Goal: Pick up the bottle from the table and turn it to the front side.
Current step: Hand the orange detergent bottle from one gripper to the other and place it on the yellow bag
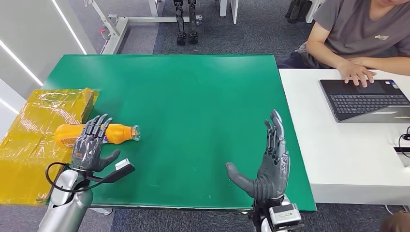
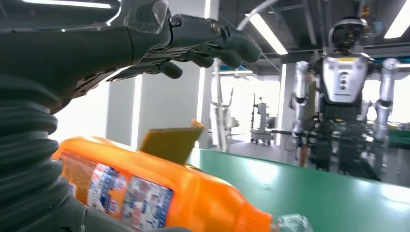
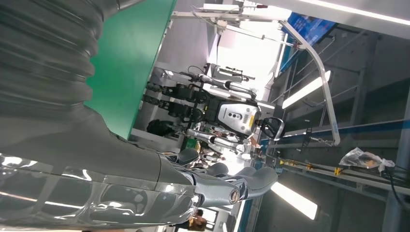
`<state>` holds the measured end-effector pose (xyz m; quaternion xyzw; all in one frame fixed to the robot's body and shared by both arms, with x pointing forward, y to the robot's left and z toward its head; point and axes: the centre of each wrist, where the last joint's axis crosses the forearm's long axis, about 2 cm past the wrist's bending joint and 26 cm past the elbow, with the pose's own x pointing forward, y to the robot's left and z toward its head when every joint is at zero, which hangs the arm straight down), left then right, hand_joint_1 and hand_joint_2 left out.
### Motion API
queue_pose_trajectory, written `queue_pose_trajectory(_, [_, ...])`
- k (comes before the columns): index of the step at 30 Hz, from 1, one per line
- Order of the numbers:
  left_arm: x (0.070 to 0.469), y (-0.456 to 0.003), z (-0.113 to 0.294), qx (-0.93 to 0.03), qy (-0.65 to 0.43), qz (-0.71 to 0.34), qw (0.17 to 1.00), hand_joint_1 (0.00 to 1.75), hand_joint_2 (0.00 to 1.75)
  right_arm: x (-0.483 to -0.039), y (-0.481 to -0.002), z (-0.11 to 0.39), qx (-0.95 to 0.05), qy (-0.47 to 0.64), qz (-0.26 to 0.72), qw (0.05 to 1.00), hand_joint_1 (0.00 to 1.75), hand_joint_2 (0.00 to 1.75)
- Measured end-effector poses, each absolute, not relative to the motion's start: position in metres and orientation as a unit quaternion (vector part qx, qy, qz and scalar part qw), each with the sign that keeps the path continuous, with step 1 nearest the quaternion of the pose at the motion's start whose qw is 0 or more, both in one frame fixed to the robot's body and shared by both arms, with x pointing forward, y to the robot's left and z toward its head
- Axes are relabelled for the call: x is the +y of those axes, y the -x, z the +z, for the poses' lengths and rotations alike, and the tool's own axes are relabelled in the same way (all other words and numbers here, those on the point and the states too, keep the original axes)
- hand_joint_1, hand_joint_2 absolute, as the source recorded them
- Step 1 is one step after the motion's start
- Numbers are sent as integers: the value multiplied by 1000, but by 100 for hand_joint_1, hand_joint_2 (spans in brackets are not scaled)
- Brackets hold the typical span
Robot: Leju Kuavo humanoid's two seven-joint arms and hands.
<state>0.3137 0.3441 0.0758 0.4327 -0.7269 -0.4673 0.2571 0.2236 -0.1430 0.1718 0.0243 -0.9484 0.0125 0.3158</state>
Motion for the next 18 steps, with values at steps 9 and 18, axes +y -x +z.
queue_pose_trajectory(9, [347,-308,88,-739,-459,-424,253,0,175,-146,-220,168,-947,-15,12,322,0,175])
queue_pose_trajectory(18, [326,-310,118,-816,-440,-267,264,0,175,-147,-217,165,-945,-11,15,328,0,175])
